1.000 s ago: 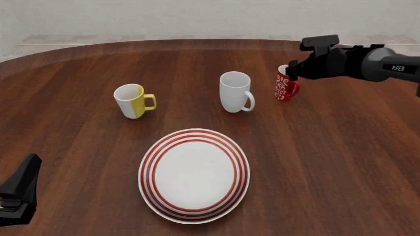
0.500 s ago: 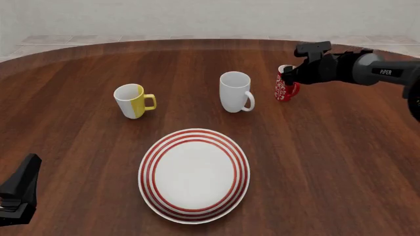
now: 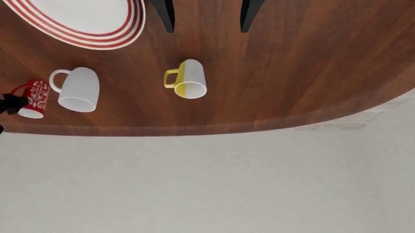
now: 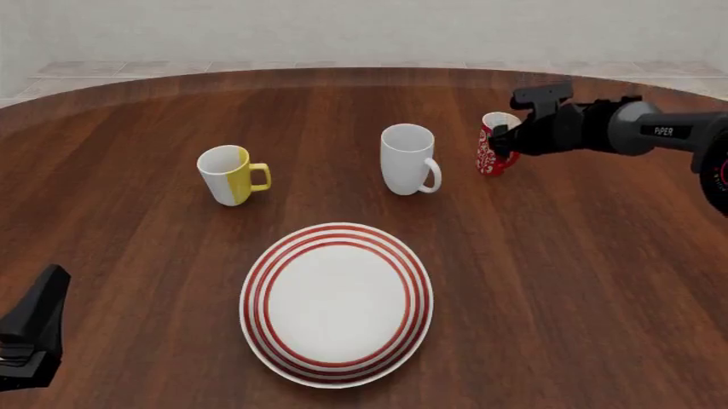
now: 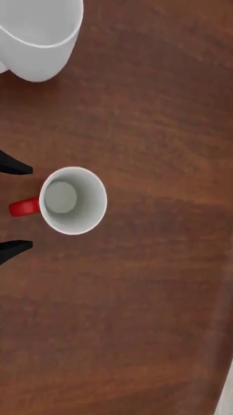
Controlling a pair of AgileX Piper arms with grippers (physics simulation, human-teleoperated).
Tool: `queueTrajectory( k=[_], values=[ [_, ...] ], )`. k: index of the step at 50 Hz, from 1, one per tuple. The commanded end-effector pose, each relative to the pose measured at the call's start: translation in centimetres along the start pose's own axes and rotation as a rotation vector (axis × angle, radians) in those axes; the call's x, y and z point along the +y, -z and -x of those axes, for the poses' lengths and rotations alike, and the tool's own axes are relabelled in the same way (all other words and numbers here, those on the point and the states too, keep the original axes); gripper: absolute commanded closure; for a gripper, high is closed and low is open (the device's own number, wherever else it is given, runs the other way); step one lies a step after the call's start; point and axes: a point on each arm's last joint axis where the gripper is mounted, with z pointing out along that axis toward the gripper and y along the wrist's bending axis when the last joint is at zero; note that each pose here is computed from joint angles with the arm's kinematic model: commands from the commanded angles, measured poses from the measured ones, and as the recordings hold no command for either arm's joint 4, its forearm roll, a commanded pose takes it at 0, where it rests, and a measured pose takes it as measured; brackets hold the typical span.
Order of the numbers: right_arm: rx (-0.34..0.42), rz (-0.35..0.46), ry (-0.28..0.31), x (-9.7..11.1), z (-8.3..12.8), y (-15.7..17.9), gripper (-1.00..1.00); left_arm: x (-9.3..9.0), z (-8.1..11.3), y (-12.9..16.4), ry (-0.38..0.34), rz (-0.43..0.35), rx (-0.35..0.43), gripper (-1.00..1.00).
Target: Pick up the red mug and put it on the plate
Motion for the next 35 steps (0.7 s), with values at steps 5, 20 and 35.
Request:
queueTrajectory(
  k=[5, 20, 35],
  values=[
    [0.011, -0.003, 0.004, -0.2, -0.4, -0.7, -1.00, 0.0, 0.0, 0.0, 0.003, 0.003, -0.003, -1.00],
    [0.026, 0.009, 0.008, 0.5, -1.0, -1.5, -1.00, 0.0, 0.3, 0.0, 0.006, 0.005, -0.005, -1.00],
    [0.037, 0.009, -0.002, 0.5, -1.3, -1.9, -1.00, 0.0, 0.2, 0.0, 0.007, 0.004, -0.004, -1.00]
  ],
)
